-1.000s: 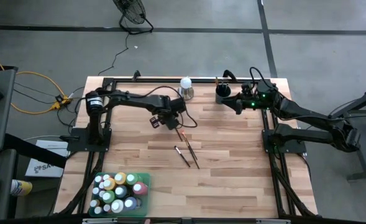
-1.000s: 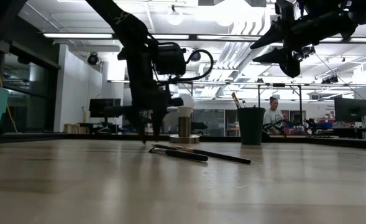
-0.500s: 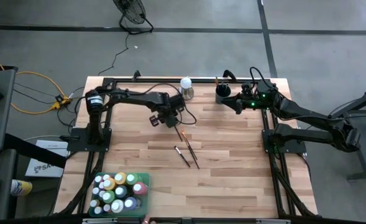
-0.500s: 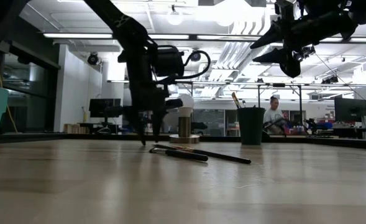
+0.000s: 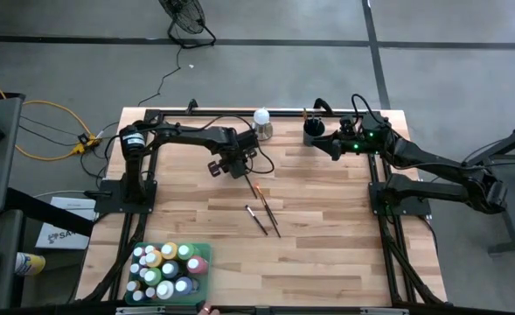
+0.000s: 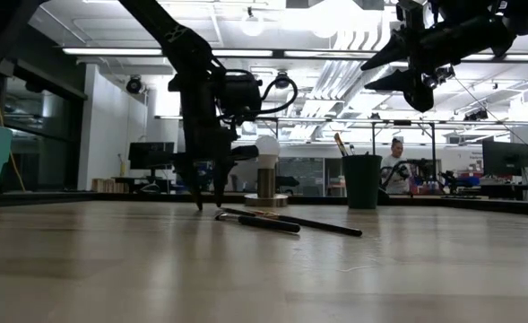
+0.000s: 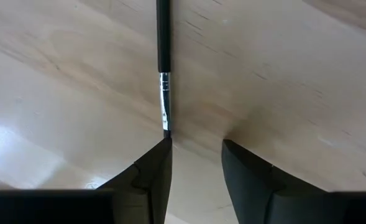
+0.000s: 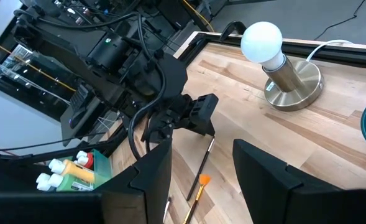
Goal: Pick & Place Paint Supplies
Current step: Put the silver paint brush into the black cup
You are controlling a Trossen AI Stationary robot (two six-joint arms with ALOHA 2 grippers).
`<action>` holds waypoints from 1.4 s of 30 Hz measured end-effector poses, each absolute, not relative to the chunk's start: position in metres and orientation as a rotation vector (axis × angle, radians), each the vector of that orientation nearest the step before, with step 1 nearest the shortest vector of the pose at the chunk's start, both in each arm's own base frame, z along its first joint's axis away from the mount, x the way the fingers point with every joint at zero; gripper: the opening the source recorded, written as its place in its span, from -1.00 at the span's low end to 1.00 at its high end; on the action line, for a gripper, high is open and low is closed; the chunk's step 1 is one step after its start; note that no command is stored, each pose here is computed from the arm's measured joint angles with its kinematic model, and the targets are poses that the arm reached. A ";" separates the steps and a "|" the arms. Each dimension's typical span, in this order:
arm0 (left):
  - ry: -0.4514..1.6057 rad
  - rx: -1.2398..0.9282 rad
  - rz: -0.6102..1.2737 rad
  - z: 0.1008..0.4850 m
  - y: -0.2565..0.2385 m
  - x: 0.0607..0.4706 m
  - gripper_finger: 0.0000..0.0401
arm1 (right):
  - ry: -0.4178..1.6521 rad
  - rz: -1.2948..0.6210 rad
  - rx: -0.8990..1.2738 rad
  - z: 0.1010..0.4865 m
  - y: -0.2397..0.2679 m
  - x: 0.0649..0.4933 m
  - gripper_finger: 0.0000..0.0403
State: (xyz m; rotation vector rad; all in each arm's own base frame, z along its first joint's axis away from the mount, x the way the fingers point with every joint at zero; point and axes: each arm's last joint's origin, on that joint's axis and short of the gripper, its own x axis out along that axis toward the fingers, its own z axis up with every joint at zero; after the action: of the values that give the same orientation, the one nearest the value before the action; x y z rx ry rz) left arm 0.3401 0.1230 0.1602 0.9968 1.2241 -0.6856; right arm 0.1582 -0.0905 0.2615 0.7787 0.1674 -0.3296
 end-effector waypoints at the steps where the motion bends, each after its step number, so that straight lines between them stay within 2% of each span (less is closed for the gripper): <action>1: 1.223 0.998 -0.685 0.160 0.123 0.340 -0.32 | 0.168 -0.330 0.779 0.261 -0.091 0.158 -0.18; 12: 1.168 1.001 -0.631 0.162 0.125 0.346 -0.32 | 0.168 -0.330 0.779 0.261 -0.091 0.158 -0.18; 31: 1.228 0.932 -0.696 0.147 0.129 0.353 -0.33 | 0.175 -0.332 0.789 0.261 -0.090 0.158 -0.18; 35: 1.243 0.916 -0.703 0.146 0.129 0.352 -0.46 | 0.175 -0.332 0.789 0.261 -0.090 0.158 -0.18; 42: 1.259 0.898 -0.712 0.145 0.128 0.350 -0.84 | 0.175 -0.332 0.789 0.261 -0.090 0.158 -0.18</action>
State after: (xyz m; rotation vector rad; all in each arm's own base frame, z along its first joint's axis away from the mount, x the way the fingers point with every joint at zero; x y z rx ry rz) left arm 0.3500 0.1279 0.1446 0.8979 1.2591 -0.7115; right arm 0.1579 -0.0903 0.2607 0.7890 0.1749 -0.3318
